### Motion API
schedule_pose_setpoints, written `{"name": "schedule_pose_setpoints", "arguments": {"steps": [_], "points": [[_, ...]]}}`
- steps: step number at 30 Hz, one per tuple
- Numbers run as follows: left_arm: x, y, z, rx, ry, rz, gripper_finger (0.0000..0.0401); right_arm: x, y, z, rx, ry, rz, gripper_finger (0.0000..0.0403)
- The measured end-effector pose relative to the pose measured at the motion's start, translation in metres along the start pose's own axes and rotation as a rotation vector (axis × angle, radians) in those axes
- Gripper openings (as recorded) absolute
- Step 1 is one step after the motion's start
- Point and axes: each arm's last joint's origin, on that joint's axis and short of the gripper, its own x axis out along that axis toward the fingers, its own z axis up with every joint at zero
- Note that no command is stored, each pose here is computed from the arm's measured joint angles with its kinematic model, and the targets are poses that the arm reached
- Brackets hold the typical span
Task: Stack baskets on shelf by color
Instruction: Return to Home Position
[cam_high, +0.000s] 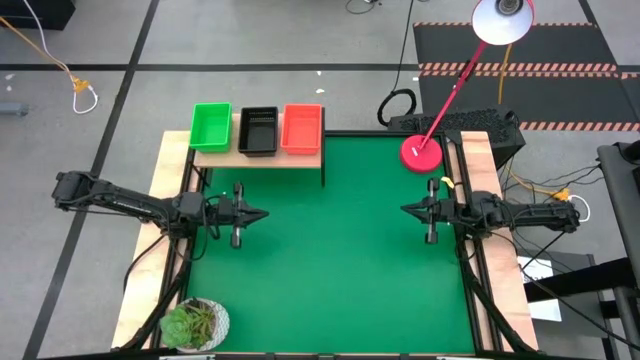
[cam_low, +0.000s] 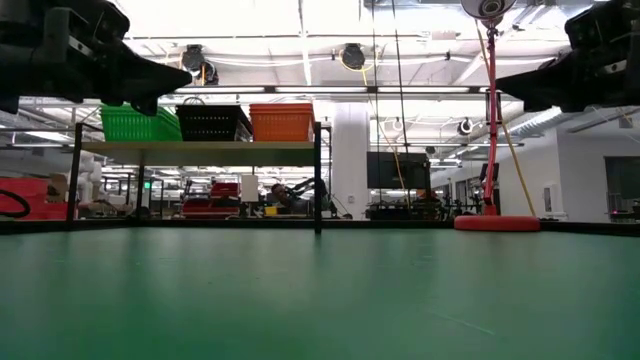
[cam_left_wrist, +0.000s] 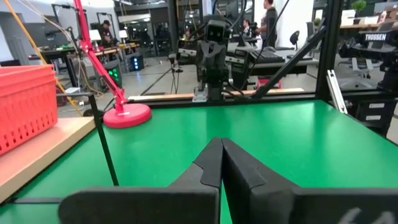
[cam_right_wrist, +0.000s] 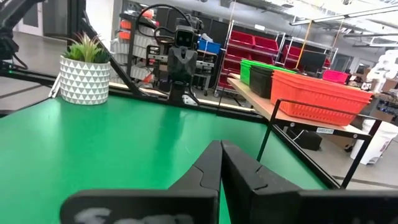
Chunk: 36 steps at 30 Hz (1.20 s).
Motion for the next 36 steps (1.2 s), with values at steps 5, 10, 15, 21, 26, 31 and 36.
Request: {"name": "schedule_pose_setpoints", "arguments": {"steps": [5,10,15,21,26,31,36], "points": [[0.000,0.000,0.001,-0.005,-0.004,0.000,0.0012,0.000,0.001,-0.001,-0.016,0.005,0.016,0.0002],[-0.001,0.000,-0.002,0.008,0.026,-0.002,0.0004,0.000,0.002,-0.002,-0.021,0.003,0.050,0.0002],[-0.005,0.001,-0.001,0.005,0.031,0.001,0.0008,0.000,0.002,-0.002,-0.018,0.005,0.051,0.0002],[-0.014,0.002,0.002,0.010,0.040,0.000,0.0009,0.000,0.002,-0.002,-0.018,0.002,0.050,0.0002],[-0.022,0.002,0.003,0.045,0.044,-0.020,0.0013,0.000,0.002,-0.002,-0.018,0.001,0.049,0.0002],[-0.029,0.003,0.002,0.095,0.036,-0.021,0.0003,0.000,0.002,-0.002,-0.018,0.001,0.048,0.0002],[-0.034,0.006,-0.007,0.105,0.025,0.005,0.0012,0.000,0.002,-0.002,-0.018,0.001,0.048,0.0002]]}}
